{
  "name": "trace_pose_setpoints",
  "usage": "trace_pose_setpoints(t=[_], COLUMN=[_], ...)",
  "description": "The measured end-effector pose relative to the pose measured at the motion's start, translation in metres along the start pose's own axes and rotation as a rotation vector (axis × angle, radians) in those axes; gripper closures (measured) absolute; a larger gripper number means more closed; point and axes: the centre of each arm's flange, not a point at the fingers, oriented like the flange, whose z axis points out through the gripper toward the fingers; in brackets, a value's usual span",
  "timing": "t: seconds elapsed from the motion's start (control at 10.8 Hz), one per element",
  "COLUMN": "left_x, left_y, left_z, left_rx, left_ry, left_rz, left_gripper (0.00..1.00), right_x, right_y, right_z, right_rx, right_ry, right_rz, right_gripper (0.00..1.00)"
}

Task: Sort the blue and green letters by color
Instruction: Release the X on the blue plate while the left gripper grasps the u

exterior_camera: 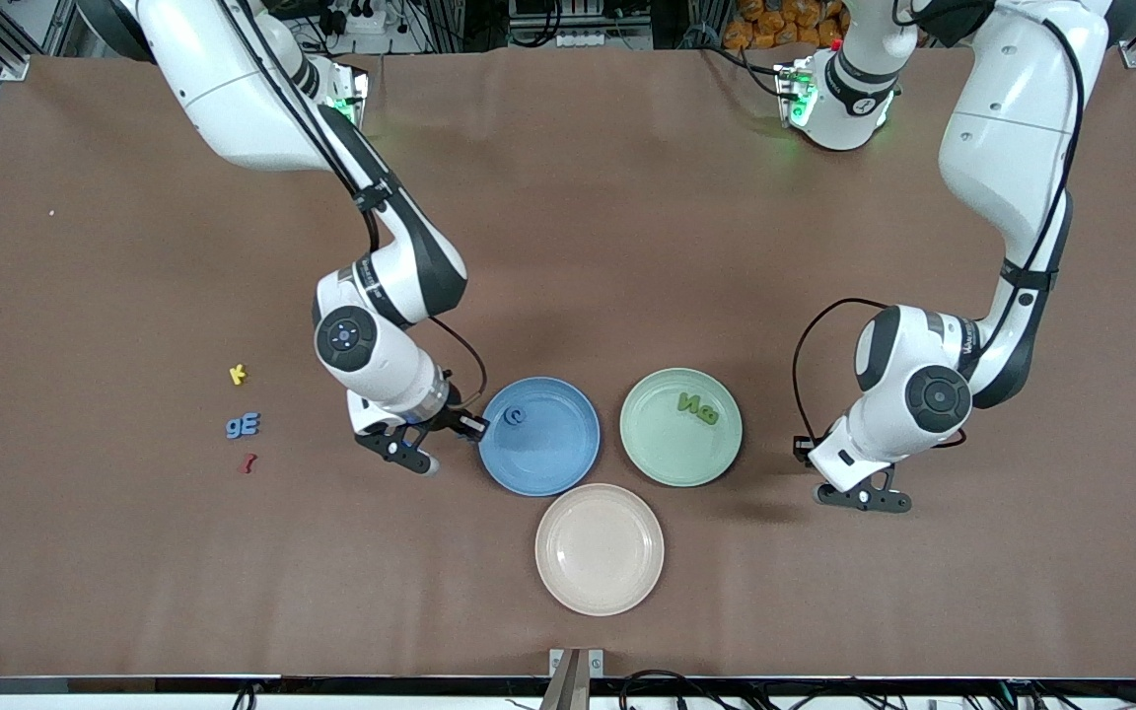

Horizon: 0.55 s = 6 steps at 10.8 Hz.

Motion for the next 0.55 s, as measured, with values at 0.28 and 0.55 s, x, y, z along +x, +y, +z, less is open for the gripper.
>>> trace_pose_setpoints(t=[0.28, 0.55], left_x=[-0.004, -0.022], left_y=[0.055, 0.135], left_z=[-0.025, -0.027], left_rx=[0.004, -0.019], left_ry=[-0.011, -0.022], left_rz=[-0.087, -0.188], left_gripper=[0.73, 0.73], right_x=[-0.022, -0.032], right_y=[-0.047, -0.062], right_z=[0.005, 0.023], right_rx=[0.076, 0.157], right_ry=[0.012, 0.037], right_rz=[0.189, 0.362], right_gripper=[0.65, 0.58])
